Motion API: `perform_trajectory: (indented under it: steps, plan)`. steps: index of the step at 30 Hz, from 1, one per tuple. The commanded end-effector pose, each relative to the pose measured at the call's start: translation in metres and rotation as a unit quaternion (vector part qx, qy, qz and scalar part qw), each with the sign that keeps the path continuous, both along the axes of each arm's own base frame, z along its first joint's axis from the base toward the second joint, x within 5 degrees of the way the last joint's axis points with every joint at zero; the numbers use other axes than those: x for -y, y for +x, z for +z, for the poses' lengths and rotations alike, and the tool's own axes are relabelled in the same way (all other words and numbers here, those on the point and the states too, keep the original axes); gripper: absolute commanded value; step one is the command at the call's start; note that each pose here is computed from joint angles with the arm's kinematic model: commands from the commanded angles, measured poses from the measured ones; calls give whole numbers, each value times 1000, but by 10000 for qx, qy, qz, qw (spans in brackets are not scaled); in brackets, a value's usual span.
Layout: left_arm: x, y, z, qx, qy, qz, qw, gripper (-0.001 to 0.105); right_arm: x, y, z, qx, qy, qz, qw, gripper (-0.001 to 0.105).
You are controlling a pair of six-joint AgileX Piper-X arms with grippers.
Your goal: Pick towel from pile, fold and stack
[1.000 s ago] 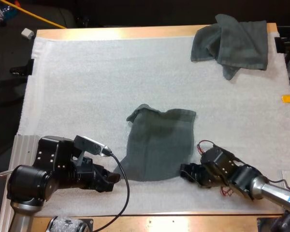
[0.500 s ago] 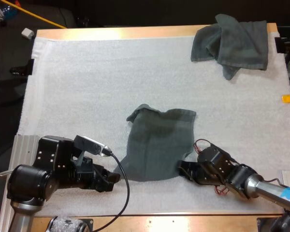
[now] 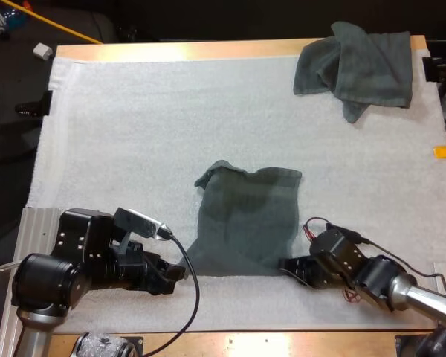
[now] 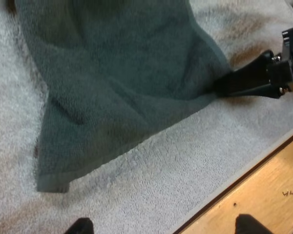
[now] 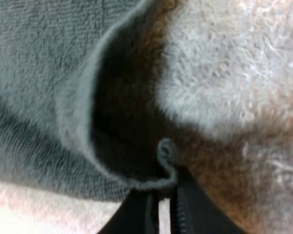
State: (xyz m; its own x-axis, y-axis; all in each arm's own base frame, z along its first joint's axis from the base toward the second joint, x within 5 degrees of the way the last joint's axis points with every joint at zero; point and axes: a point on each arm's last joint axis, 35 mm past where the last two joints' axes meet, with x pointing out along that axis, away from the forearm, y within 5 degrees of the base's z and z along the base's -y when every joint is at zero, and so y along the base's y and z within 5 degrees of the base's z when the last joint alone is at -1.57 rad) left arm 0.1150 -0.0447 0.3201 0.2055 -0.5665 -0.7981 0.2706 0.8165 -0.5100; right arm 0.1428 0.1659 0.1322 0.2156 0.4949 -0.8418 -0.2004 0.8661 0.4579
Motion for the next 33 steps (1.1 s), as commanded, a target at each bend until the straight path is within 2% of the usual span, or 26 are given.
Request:
perform_trajectory:
  steps: [1,5,11,20,22,26,33]
  plan:
    - [1,0,4,111,-75,-70,9999,57,6,-6,9,128,-235,234,9994,0]
    - [2,2,0,171,-81,-91,9998,57,19,-17,17,82,-698,397,9967,0]
    - [3,6,-33,-111,-67,-101,9999,56,29,-24,23,-14,-941,459,9945,0]
    - [8,20,-77,-400,-109,2,9991,56,31,-26,25,27,-1017,399,9940,0]
    - [6,15,-67,-236,-123,-35,9996,56,31,-25,25,21,-942,385,9948,0]
    - [8,24,-72,-202,-131,-24,9997,56,31,-25,25,22,-954,360,9948,0]
    - [14,46,-99,-775,-30,-20,9970,57,31,-25,25,16,-956,367,9947,0]
